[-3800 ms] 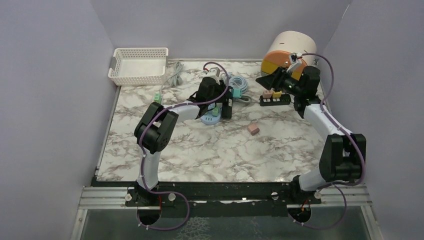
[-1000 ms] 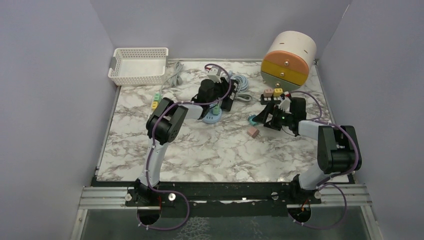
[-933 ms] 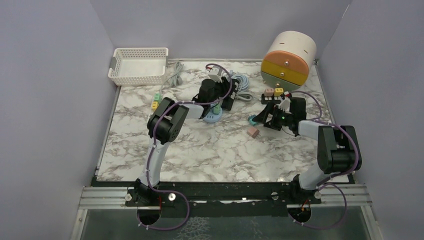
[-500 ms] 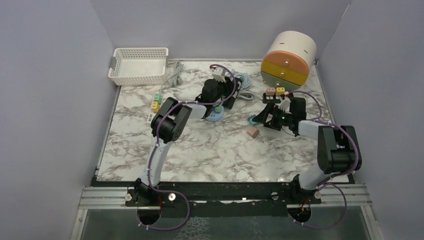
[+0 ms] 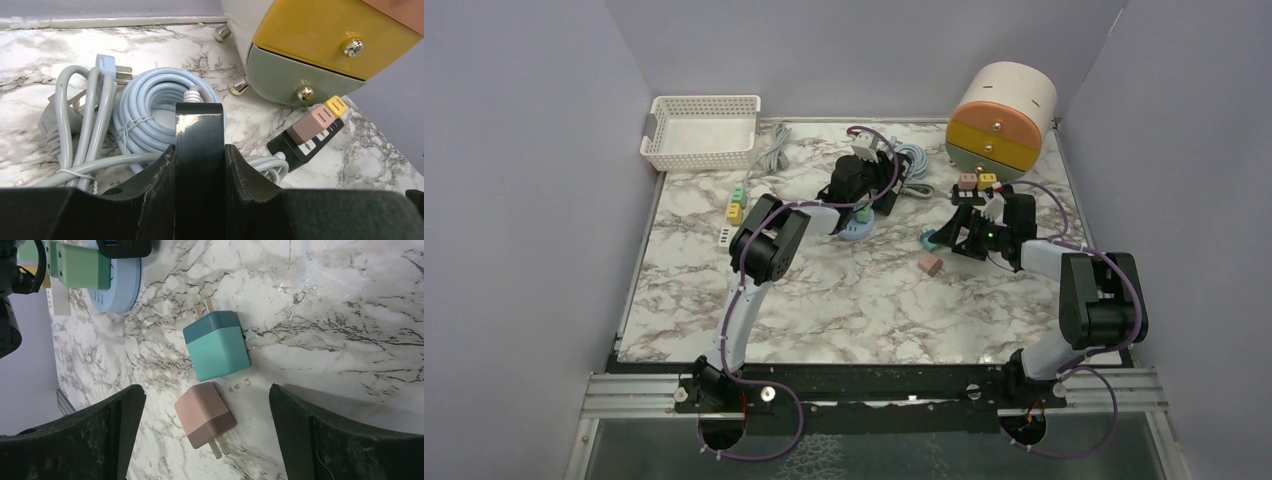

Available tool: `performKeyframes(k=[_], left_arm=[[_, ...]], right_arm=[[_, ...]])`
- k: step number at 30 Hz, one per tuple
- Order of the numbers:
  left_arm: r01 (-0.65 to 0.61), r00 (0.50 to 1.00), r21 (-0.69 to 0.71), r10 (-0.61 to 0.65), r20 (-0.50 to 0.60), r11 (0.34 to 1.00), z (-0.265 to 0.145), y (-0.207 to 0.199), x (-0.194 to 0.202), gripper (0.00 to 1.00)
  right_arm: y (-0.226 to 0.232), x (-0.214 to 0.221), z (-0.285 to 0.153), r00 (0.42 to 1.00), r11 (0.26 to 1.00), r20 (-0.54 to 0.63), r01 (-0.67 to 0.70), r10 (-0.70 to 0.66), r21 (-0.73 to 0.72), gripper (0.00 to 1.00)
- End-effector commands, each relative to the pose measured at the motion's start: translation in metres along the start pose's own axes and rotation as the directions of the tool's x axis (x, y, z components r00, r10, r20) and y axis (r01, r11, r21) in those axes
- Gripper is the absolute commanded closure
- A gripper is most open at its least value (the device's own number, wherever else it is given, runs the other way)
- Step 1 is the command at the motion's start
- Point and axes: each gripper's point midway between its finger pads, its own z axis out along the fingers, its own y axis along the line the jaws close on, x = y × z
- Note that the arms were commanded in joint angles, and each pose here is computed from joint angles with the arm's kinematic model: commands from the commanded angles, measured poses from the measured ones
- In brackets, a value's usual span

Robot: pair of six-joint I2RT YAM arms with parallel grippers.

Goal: Pull the plug off the socket

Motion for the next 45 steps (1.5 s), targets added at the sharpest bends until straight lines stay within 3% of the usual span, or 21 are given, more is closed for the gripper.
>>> performKeyframes(k=[1, 4, 7, 10, 18, 19, 26, 32, 39, 45], left_arm=[[-0.009, 0.980, -0.035, 0.002, -0.198, 0.999, -0.015, 0.015, 0.076, 1.00], [-0.009, 0.981, -0.030, 0.003, -0.196, 1.000, -0.015, 0.014, 0.076, 0.97], [-0.010, 0.983, -0.025, 0.005, -0.186, 1.000, -0.015, 0.012, 0.074, 0.61], [-0.019, 0.984, -0.021, 0.015, -0.177, 1.000, -0.016, 0.009, 0.070, 0.50], [-0.007, 0.987, -0.022, 0.003, -0.158, 1.000, -0.017, 0.006, 0.065, 0.03], [-0.003, 0.988, -0.018, 0.000, -0.155, 1.000, -0.017, 0.005, 0.065, 0.01], [0.026, 0.991, -0.015, -0.028, -0.128, 1.000, -0.015, -0.004, 0.050, 0.01], [0.057, 0.996, -0.051, -0.060, -0.064, 0.997, -0.021, -0.011, 0.016, 0.01], [0.088, 0.996, -0.001, -0.088, -0.010, 0.996, -0.027, -0.023, -0.030, 0.01], [0.114, 0.993, 0.053, -0.113, -0.014, 0.992, -0.029, -0.027, -0.043, 0.01]], right_arm=[[0.002, -0.019, -0.002, 0.998, 0.999, 0.043, 0.037, -0.038, 0.028, 0.00], [-0.002, -0.037, 0.000, 0.994, 0.997, 0.094, 0.043, -0.050, 0.070, 0.00], [-0.004, -0.064, 0.002, 0.985, 0.993, 0.155, 0.054, -0.071, 0.109, 0.00], [-0.010, -0.085, 0.006, 0.976, 0.985, 0.199, 0.057, -0.089, 0.160, 0.00], [-0.040, -0.124, 0.002, 0.947, 0.935, 0.278, 0.059, -0.163, 0.349, 0.00], [-0.043, -0.130, 0.001, 0.940, 0.927, 0.290, 0.060, -0.177, 0.370, 0.00], [-0.041, -0.177, 0.005, 0.920, 0.900, 0.338, 0.033, -0.198, 0.435, 0.05], [-0.045, -0.197, 0.023, 0.928, 0.815, 0.248, 0.091, -0.278, 0.572, 0.09], [-0.064, -0.200, 0.024, 0.933, 0.703, 0.127, 0.161, -0.338, 0.692, 0.09], [-0.063, -0.202, 0.033, 0.889, 0.688, 0.052, 0.313, -0.454, 0.655, 0.06]])
